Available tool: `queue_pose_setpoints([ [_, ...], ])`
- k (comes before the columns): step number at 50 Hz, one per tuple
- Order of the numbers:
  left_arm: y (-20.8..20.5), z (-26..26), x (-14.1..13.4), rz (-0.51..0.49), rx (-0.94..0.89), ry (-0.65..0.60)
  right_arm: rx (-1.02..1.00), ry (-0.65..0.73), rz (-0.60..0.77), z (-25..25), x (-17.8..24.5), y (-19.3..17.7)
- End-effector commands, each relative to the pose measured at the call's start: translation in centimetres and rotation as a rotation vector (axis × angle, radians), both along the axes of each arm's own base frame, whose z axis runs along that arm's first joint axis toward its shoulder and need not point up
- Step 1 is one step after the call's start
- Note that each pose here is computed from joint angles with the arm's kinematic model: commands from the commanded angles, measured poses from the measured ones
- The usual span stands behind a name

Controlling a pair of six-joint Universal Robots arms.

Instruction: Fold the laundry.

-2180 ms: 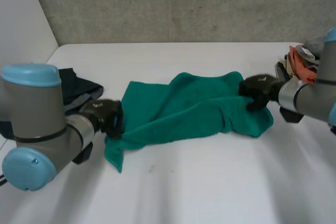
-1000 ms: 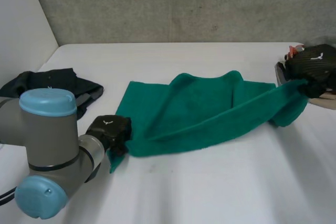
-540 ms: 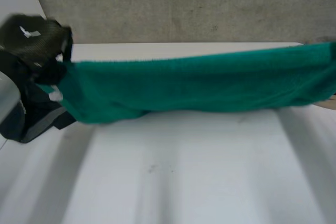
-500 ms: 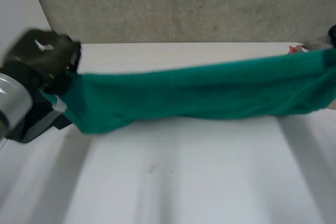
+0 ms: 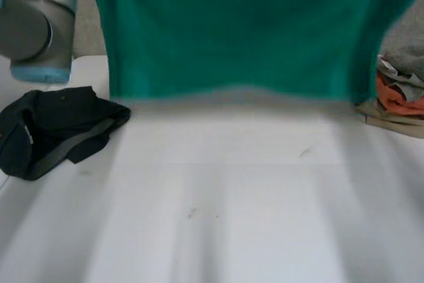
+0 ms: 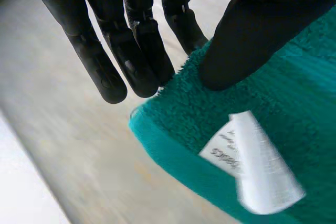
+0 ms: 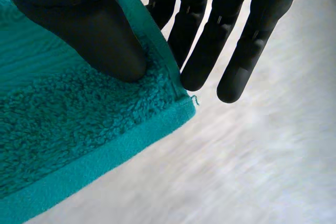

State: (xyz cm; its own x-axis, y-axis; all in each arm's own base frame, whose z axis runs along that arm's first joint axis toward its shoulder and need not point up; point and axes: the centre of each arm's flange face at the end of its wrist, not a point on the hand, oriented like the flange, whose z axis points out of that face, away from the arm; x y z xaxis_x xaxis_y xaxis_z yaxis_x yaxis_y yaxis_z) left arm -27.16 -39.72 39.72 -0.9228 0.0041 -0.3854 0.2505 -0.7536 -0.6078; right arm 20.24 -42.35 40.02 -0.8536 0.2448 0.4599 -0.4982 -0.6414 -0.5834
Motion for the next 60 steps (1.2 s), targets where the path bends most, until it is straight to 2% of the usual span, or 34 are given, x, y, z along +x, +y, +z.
queue_pose_setpoints([
  [1, 0.0, 0.6, 0.5, 0.007, -0.049, 0.071, -0.097, -0.046, 0.032, 1.2, 0.0, 0.0],
  [9, 0.0, -7.9, 0.7, 0.014, 0.217, -0.019, 0.120, 0.019, 0.074, -5.4, 0.7, -0.8],
  [17, 2.2, -17.2, 0.6, -0.017, 0.468, -0.129, 0.594, 0.130, 0.158, -18.7, 1.3, -0.4],
  [20, 2.9, -20.0, 0.5, -0.034, 0.547, -0.166, 0.719, 0.158, 0.156, -21.8, 1.2, 0.2],
  [24, 4.3, -23.0, 0.7, -0.028, 0.641, -0.218, 0.854, 0.212, 0.141, -23.7, 0.8, 1.8],
  [28, 7.6, -24.2, 1.7, 0.011, 0.746, -0.350, 1.061, 0.306, 0.140, -25.5, 0.3, 5.2],
  [33, 14.3, -22.4, 4.3, 0.093, 0.880, -0.547, 1.193, 0.423, 0.117, -22.4, -1.0, 10.5],
  [36, 17.7, -22.0, 5.7, 0.124, 0.970, -0.613, 1.268, 0.527, 0.067, -21.3, -3.5, 13.6],
  [38, 20.7, -21.6, 6.6, 0.123, 1.050, -0.658, 1.295, 0.597, 0.041, -21.0, -4.7, 14.9],
  [39, 22.3, -21.4, 6.8, 0.106, 1.089, -0.680, 1.308, 0.685, 0.024, -20.9, -5.6, 16.1],
  [41, 23.1, -21.3, 7.1, 0.093, 1.124, -0.698, 1.297, 0.751, 0.016, -20.7, -6.1, 16.8],
  [44, 22.8, -21.6, 6.7, 0.069, 1.135, -0.717, 1.285, 0.743, 0.010, -20.6, -6.2, 16.5],
  [47, 20.5, -21.4, 5.7, 0.064, 1.083, -0.688, 1.245, 0.653, -0.013, -20.3, -6.2, 15.0],
  [51, 16.7, -21.1, 4.4, 0.077, 0.970, -0.623, 1.158, 0.541, 0.000, -21.5, -5.0, 11.3],
  [56, 11.8, -21.5, 2.1, 0.088, 0.808, -0.556, 1.010, 0.510, 0.036, -21.9, -2.0, 8.3],
  [60, 8.3, -22.5, 0.7, 0.100, 0.747, -0.534, 0.912, 0.493, -0.004, -22.7, -1.3, 5.0],
])
